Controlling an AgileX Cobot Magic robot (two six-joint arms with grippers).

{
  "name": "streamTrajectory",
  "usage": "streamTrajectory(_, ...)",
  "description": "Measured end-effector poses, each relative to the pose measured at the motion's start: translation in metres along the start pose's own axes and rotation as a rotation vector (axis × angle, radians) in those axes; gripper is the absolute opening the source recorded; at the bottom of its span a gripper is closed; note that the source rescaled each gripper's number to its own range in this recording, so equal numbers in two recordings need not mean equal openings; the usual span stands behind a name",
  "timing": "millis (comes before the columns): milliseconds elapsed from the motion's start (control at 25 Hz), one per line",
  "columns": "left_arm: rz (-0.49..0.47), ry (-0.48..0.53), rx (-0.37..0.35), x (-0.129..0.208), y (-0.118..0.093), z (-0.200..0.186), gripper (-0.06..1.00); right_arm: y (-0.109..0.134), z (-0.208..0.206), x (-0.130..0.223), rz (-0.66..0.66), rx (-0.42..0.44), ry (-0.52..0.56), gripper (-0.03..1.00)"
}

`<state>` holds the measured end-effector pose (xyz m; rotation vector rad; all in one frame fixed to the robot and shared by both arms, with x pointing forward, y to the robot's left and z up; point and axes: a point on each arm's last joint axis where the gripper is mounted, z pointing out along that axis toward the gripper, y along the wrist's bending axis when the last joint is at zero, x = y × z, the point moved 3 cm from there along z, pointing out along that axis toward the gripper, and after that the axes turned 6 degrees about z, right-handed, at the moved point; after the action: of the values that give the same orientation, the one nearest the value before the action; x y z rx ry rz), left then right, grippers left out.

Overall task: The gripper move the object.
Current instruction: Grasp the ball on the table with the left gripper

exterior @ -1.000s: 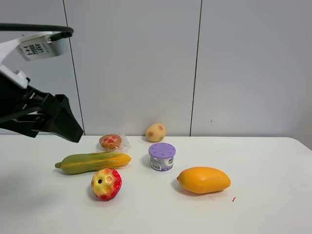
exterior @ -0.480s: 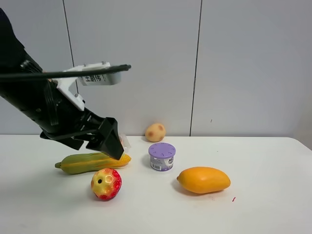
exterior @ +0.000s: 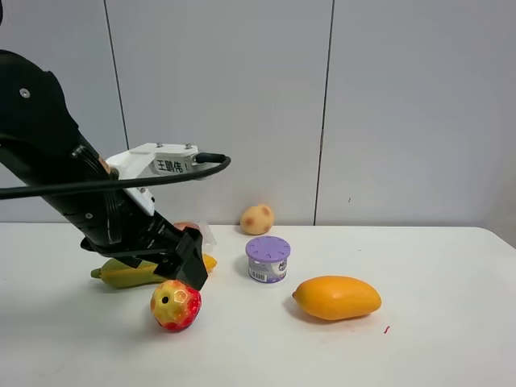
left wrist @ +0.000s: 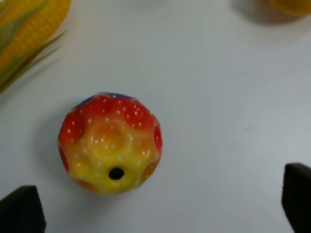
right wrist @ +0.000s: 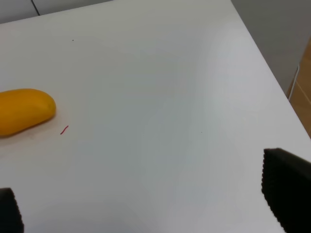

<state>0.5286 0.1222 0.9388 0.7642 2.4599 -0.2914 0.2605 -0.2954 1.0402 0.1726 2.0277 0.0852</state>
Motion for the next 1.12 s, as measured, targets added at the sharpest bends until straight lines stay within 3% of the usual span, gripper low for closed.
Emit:
streamTrajectory(560, 0.121, -0.008, -0.065, 0.005, 0.011, 0.039, 1.0, 0.0, 0.0, 0.0, 0.0, 0.0, 0.0, 1.0)
streamTrajectory(1120, 0.206, 0.03, -0.081, 0.022, 0.016, 0.078, 1.0, 0.0, 0.0, 0.0, 0.0, 0.0, 0.0, 1.0)
